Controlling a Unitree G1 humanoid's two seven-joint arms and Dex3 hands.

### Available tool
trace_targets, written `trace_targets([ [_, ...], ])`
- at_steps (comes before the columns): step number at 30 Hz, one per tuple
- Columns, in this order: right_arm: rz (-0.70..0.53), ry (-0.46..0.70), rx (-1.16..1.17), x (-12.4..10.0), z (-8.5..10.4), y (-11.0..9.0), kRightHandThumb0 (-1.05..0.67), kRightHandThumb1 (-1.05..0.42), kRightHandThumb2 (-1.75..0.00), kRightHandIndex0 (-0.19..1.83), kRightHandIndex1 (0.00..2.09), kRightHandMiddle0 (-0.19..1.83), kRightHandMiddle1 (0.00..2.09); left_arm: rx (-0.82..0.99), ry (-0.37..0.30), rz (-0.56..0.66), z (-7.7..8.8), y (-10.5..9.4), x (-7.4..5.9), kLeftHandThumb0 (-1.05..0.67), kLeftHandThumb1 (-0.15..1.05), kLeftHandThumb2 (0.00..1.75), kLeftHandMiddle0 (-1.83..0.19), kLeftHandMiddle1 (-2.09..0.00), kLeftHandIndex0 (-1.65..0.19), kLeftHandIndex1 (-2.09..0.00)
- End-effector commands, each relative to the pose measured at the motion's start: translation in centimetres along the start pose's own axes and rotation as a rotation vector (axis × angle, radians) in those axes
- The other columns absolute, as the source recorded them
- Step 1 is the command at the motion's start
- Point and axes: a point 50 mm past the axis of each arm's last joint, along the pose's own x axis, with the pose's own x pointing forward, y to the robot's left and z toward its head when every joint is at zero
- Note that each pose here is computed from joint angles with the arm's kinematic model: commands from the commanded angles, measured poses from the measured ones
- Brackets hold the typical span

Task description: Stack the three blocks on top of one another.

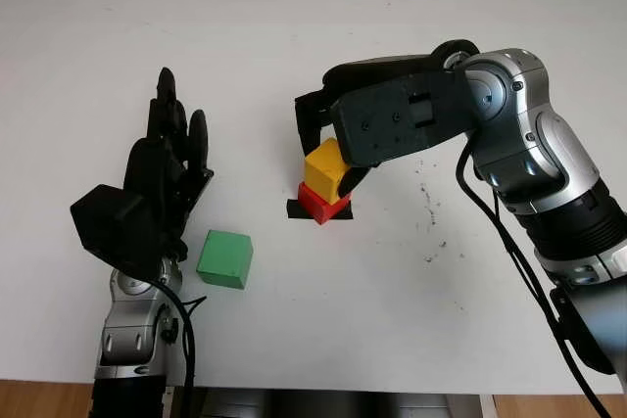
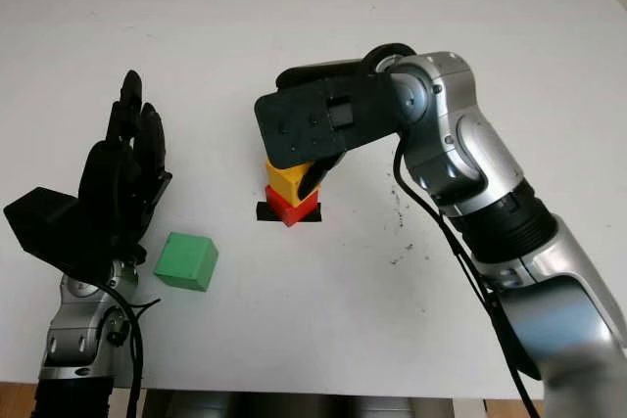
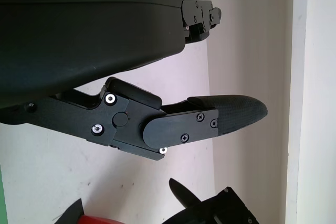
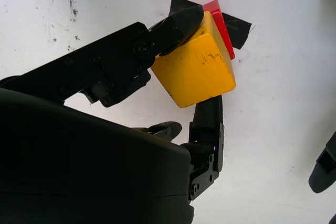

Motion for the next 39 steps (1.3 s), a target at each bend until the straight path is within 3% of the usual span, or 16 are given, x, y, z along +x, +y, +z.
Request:
trace_targets([
  [1,-0.006,-0.025,0.000,0.00,0.20,0.30,-0.42,-0.91,-0.05,0.46,0.07,0.40,1.49,-0.002,-0.004,0.000,0.01,-0.01,-0.35,-0.75,1.05,0.56,0.13,-0.05,0.10,-0.05],
  [29,-0.020,-0.007,-0.028,0.03,0.04,0.49,-0.48,-0.92,-0.05,0.39,0.03,0.36,1.47,0.001,-0.002,0.004,-0.06,-0.01,-0.42,-0.75,1.05,0.56,0.13,-0.05,0.09,-0.06],
  [30,0.001,-0.001,-0.039,-0.02,-0.01,0.52,-0.51,-0.91,-0.05,0.35,0.02,0.30,1.38,-0.004,-0.004,0.006,-0.06,-0.04,-0.40,-0.75,1.05,0.56,0.13,-0.05,0.09,-0.06],
  [31,0.017,0.003,-0.047,-0.06,-0.06,0.53,-0.58,-0.88,-0.05,0.26,0.02,0.23,1.04,-0.008,-0.005,0.007,-0.06,-0.06,-0.39,-0.75,1.05,0.56,0.13,-0.05,0.09,-0.06],
  [34,0.051,0.005,-0.035,-0.19,-0.21,0.61,-0.63,-0.85,-0.05,0.14,0.02,0.21,0.51,-0.001,-0.004,0.001,-0.10,-0.08,-0.38,-0.75,1.05,0.56,0.13,-0.05,0.09,-0.05],
  [36,0.066,0.007,-0.021,-0.34,-0.21,0.61,-0.63,-0.83,-0.05,0.07,0.02,0.19,0.30,0.003,-0.002,-0.001,-0.14,-0.07,-0.39,-0.75,1.05,0.57,0.13,-0.05,0.10,-0.05],
  [39,0.067,0.007,-0.003,-0.56,-0.15,0.61,-0.63,-0.83,-0.05,0.01,0.01,0.16,0.20,0.005,-0.001,-0.003,-0.16,-0.05,-0.37,-0.76,1.05,0.57,0.13,-0.05,0.10,-0.05],
])
